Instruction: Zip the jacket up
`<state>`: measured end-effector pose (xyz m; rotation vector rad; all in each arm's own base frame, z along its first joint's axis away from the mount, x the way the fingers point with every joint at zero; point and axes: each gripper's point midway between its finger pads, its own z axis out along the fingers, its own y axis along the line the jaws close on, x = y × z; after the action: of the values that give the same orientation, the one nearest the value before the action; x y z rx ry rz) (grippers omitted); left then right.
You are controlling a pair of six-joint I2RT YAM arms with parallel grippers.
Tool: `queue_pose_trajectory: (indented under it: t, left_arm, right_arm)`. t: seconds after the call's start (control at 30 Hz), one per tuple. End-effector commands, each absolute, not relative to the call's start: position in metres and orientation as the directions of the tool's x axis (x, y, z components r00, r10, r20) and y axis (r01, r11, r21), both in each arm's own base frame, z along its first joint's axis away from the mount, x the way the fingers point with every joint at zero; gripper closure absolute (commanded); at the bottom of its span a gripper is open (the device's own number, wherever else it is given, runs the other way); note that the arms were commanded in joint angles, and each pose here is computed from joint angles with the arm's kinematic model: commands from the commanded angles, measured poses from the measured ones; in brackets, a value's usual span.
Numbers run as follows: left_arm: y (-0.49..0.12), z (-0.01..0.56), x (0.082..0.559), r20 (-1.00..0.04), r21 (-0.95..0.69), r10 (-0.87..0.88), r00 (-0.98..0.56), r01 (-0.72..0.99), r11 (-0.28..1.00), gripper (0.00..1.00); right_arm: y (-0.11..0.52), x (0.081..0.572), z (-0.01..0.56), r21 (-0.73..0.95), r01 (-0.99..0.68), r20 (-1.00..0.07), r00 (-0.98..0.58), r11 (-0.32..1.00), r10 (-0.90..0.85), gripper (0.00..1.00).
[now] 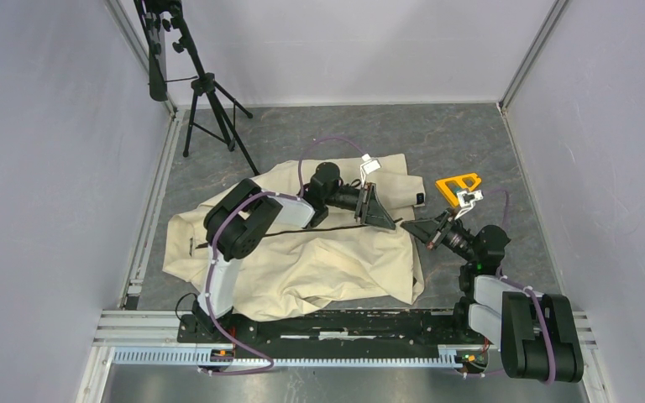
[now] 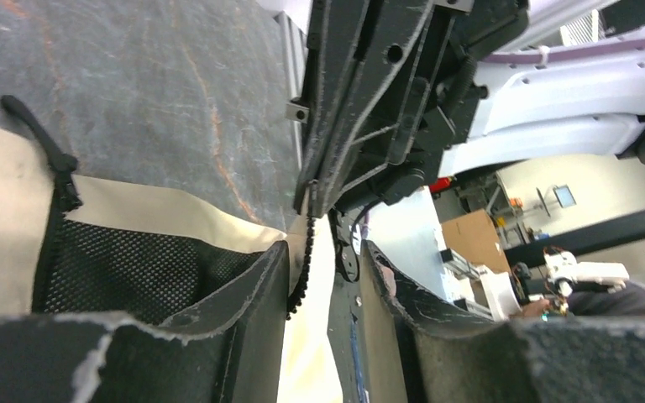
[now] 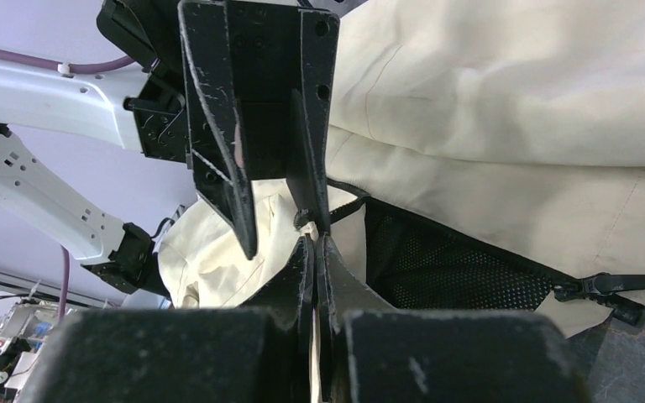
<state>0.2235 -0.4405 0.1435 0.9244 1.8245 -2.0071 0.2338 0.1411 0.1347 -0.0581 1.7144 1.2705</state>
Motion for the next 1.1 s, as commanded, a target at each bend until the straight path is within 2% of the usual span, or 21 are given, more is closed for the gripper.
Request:
queue_pose_trajectory:
  t: [0.0,0.3,0.47,0.5,0.53,0.6,0.63,0.7,0.77,0.83,0.9,0.97,1.07]
  left_arm:
    - [-0.444,0.157,0.229,-0.677,-0.736,0.157,-0.719,0.664,-0.129,0.58]
    - [-0.448,0.16,0.225,-0.667,-0.745,0.139,-0.732,0.651,-0.149,0.67]
    - [-0.447,0.16,0.224,-0.665,-0.747,0.131,-0.736,0.648,-0.15,0.84]
    - [-0.447,0.159,0.224,-0.662,-0.749,0.131,-0.738,0.647,-0.144,0.94]
    - [-0.447,0.155,0.225,-0.652,-0.758,0.136,-0.746,0.639,-0.126,0.97]
    - [-0.446,0.144,0.227,-0.634,-0.772,0.153,-0.758,0.63,-0.079,0.98]
    - [-0.446,0.138,0.228,-0.63,-0.775,0.165,-0.759,0.63,-0.056,0.98]
    - [-0.441,0.114,0.232,-0.591,-0.786,0.209,-0.779,0.615,0.07,0.98]
    - [-0.434,0.091,0.236,-0.572,-0.763,0.249,-0.781,0.619,0.187,0.98]
    - [-0.432,0.084,0.238,-0.555,-0.764,0.254,-0.792,0.607,0.221,0.98]
    - [-0.431,0.079,0.239,-0.535,-0.764,0.267,-0.802,0.594,0.253,0.98]
    - [-0.428,0.07,0.238,-0.524,-0.752,0.278,-0.805,0.59,0.294,0.98]
    - [-0.431,0.071,0.23,-0.535,-0.744,0.302,-0.789,0.609,0.275,0.98]
  right_arm:
    - [0.138,0.228,0.127,0.716,-0.518,-0.698,-0.516,0.468,0.496,1.0]
    - [0.138,0.226,0.125,0.724,-0.509,-0.69,-0.519,0.466,0.505,1.0]
    - [0.137,0.224,0.121,0.726,-0.499,-0.687,-0.52,0.473,0.507,1.0]
    - [0.137,0.224,0.118,0.724,-0.492,-0.69,-0.521,0.483,0.503,1.0]
    - [0.136,0.223,0.111,0.727,-0.474,-0.686,-0.532,0.497,0.496,1.0]
    - [0.131,0.224,0.094,0.71,-0.442,-0.697,-0.548,0.547,0.462,0.99]
    - [0.128,0.225,0.081,0.7,-0.412,-0.698,-0.569,0.584,0.435,0.9]
    - [0.112,0.233,0.056,0.631,-0.333,-0.72,-0.587,0.701,0.37,0.69]
    - [0.09,0.246,0.048,0.532,-0.268,-0.762,-0.565,0.803,0.317,0.56]
    - [0.081,0.254,0.049,0.499,-0.236,-0.772,-0.557,0.834,0.304,0.45]
    - [0.078,0.263,0.053,0.496,-0.218,-0.769,-0.561,0.84,0.308,0.41]
    - [0.076,0.271,0.051,0.517,-0.185,-0.738,-0.592,0.836,0.325,0.41]
    - [0.084,0.278,0.057,0.606,-0.194,-0.689,-0.613,0.772,0.387,0.42]
